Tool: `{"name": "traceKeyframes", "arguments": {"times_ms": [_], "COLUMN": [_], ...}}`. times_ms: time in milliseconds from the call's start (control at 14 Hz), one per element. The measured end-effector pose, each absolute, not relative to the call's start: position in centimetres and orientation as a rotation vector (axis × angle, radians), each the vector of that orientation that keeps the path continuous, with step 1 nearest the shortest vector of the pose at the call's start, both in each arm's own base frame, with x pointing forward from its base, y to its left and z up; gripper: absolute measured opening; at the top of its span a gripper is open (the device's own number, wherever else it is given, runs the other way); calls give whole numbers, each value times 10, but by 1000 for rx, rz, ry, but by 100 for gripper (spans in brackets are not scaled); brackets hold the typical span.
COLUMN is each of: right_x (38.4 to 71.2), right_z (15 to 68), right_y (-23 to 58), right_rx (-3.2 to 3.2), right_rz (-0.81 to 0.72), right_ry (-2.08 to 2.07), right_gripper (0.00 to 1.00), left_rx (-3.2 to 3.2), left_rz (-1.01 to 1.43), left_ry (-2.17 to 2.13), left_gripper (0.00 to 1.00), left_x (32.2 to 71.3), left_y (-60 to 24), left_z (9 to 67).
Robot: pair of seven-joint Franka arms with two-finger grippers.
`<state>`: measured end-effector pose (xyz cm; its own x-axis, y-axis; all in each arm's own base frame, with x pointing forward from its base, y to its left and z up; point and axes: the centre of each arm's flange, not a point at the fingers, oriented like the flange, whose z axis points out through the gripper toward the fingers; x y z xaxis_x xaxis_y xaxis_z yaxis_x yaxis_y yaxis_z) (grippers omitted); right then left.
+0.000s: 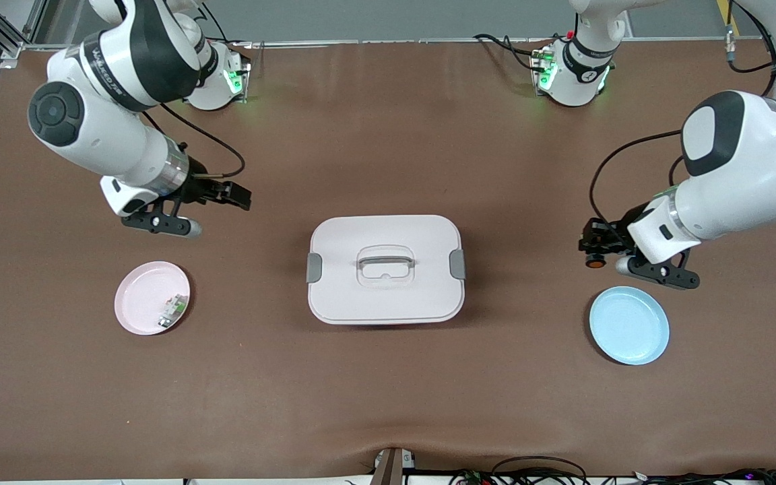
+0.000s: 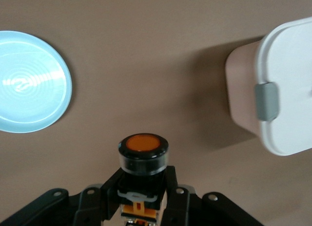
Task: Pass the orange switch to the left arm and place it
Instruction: 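Carry the switch with the left gripper toward the blue plate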
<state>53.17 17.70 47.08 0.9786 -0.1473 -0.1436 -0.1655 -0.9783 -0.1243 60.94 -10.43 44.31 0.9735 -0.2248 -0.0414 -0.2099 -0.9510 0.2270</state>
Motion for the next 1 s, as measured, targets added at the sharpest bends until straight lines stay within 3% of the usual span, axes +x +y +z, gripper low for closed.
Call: {"name": "traceKeyframes", "arguments": {"times_ms": [498,997], "right_x": [540,540], "right_z": [472,517], "right_y": [2,-25], "right_rx": [-2975,-3031], "right_rz": [187,208], "right_ry": [156,167], "right_gripper": [100,100], "left_rx": [2962,2907], "left_rz": [-186,-248], "left_ry": [-667,-1093], "left_gripper": [36,36], "left_x": [603,613], "left_y": [-72,-13], "left_z": [407,370]}}
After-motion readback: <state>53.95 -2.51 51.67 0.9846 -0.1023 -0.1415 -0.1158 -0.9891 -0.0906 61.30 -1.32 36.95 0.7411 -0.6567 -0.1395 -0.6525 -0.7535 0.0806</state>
